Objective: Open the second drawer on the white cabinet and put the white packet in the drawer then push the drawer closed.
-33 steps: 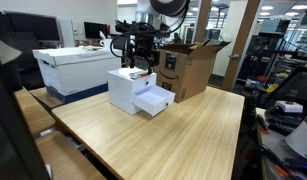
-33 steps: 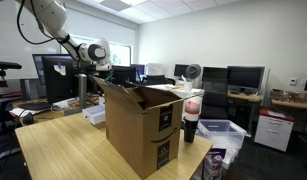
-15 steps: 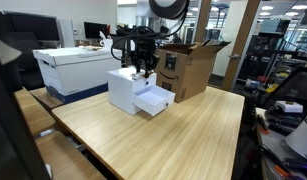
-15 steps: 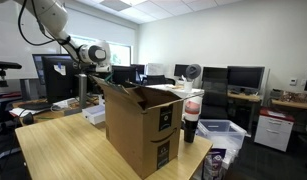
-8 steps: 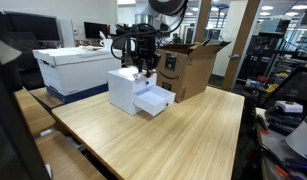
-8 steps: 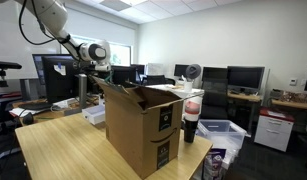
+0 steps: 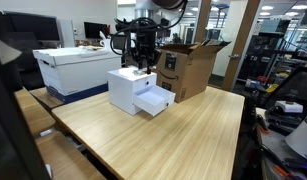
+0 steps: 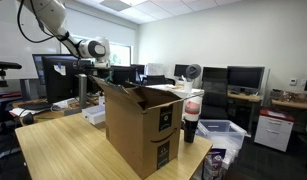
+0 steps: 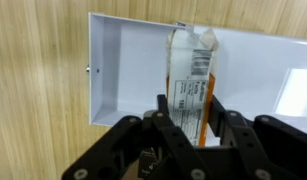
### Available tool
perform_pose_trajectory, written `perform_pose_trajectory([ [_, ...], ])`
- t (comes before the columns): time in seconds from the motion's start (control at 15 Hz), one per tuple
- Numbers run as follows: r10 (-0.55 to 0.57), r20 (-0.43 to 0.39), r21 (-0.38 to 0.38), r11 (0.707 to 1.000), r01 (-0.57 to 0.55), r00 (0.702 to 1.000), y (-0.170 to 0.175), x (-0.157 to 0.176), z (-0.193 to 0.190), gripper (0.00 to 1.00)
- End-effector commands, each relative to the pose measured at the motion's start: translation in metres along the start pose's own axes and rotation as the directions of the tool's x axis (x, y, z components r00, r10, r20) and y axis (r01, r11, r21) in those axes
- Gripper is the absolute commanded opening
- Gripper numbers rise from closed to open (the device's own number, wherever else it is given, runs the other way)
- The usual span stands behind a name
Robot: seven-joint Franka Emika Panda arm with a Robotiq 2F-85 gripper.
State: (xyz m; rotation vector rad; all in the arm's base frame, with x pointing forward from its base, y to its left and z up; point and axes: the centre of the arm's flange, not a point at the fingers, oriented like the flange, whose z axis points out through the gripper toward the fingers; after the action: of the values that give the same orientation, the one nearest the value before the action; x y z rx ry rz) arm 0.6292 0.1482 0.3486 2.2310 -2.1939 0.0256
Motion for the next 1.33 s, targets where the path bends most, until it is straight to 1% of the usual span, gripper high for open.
perform_pose_trajectory([
  [0.0,-0.002,0.001,0.009,1.0,0.002,1.0,0.026,0.012,-0.005,0.16],
  [0.27,0.0,0.005,-0.001,1.0,0.0,1.0,0.042,0.021,0.001,0.16],
  [0.4,-0.012,0.007,0.007,1.0,0.011,1.0,0.048,0.023,0.004,0.16],
  [0.6,-0.028,0.013,0.0,1.0,0.028,1.0,0.055,0.025,0.01,0.16],
  [1.27,-0.106,0.029,-0.029,0.994,0.107,0.994,0.072,0.009,0.039,0.16],
])
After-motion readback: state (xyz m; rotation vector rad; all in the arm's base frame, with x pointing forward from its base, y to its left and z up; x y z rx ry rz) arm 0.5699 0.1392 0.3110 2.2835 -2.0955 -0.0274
